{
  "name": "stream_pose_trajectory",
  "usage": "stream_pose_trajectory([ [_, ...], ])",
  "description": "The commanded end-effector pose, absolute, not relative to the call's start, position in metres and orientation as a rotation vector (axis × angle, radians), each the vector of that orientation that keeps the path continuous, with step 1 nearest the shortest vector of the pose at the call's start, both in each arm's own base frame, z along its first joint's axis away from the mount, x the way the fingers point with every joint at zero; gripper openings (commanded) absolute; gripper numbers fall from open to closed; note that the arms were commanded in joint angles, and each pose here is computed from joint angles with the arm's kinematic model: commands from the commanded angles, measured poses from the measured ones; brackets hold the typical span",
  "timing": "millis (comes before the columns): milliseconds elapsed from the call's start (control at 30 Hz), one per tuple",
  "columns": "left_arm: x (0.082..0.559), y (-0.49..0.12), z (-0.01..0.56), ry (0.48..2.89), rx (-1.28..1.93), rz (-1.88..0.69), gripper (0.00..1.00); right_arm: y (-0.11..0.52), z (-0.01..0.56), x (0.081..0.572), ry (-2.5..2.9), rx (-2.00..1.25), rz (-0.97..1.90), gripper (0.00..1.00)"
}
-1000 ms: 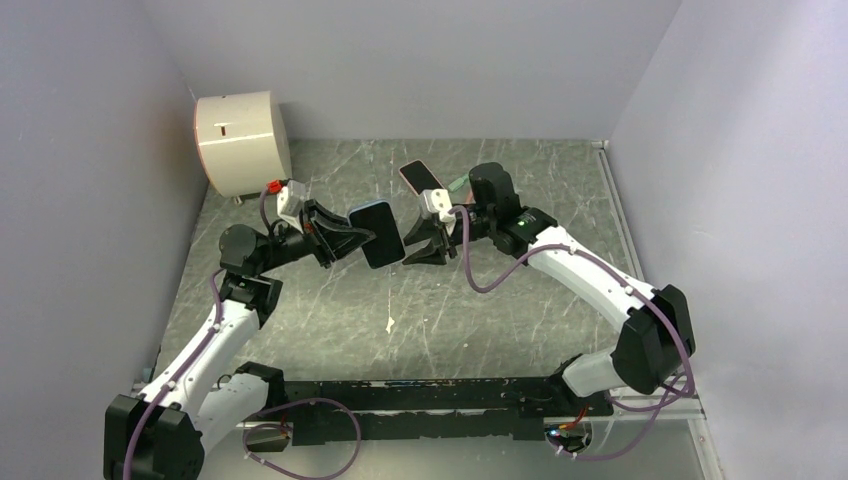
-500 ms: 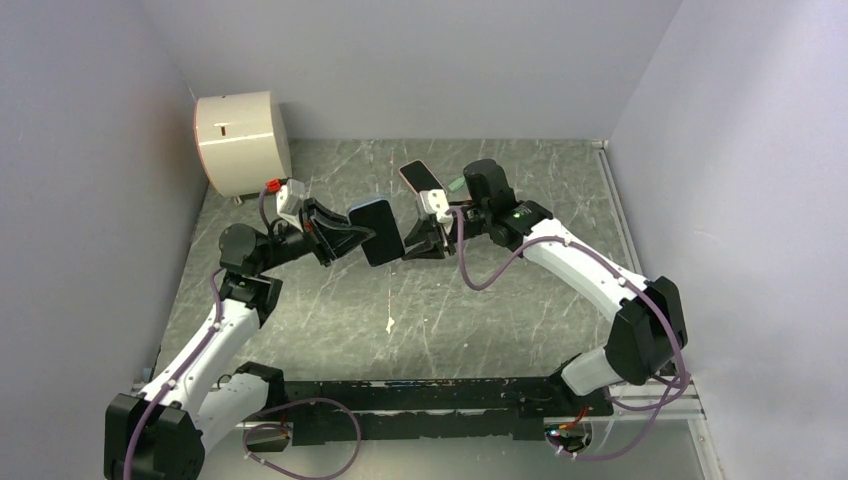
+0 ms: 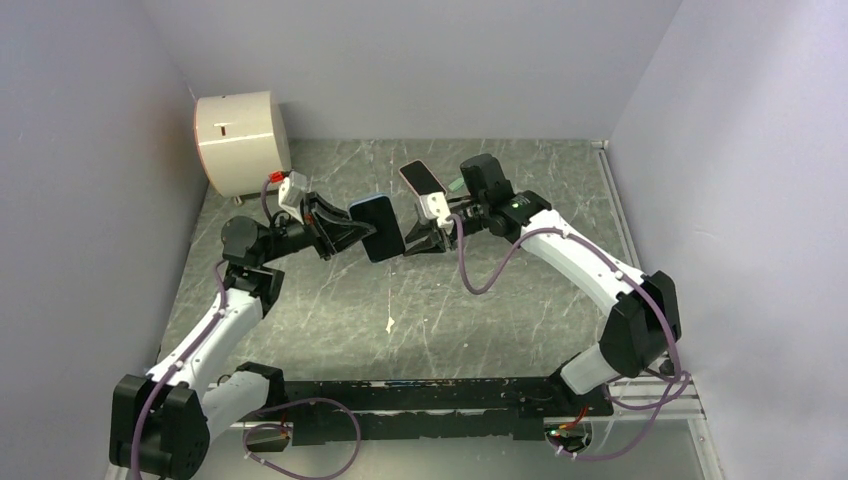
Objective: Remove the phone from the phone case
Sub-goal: Remove the phone case from the phone.
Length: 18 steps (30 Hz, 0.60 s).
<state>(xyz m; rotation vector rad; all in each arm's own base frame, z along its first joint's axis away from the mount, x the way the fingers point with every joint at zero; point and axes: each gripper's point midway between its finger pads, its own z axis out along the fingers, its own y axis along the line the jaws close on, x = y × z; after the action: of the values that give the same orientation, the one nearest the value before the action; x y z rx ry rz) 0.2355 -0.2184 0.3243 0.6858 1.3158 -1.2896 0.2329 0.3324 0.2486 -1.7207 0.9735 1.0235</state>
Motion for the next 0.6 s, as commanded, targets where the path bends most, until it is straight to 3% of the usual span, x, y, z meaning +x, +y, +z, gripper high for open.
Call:
stream_pose_trajectory([
  [0,0.234,-0.216,0.354,1.238,0.707,-1.282,0.02,0.332,0.266,0.243,0.808,-1.804,0.857,0.00],
  [567,0.225,-0.215,0.356,1.245,0.762,-1.292,0.02,0.349,0.267,0.273,0.714,-1.954,0.590,0.00],
])
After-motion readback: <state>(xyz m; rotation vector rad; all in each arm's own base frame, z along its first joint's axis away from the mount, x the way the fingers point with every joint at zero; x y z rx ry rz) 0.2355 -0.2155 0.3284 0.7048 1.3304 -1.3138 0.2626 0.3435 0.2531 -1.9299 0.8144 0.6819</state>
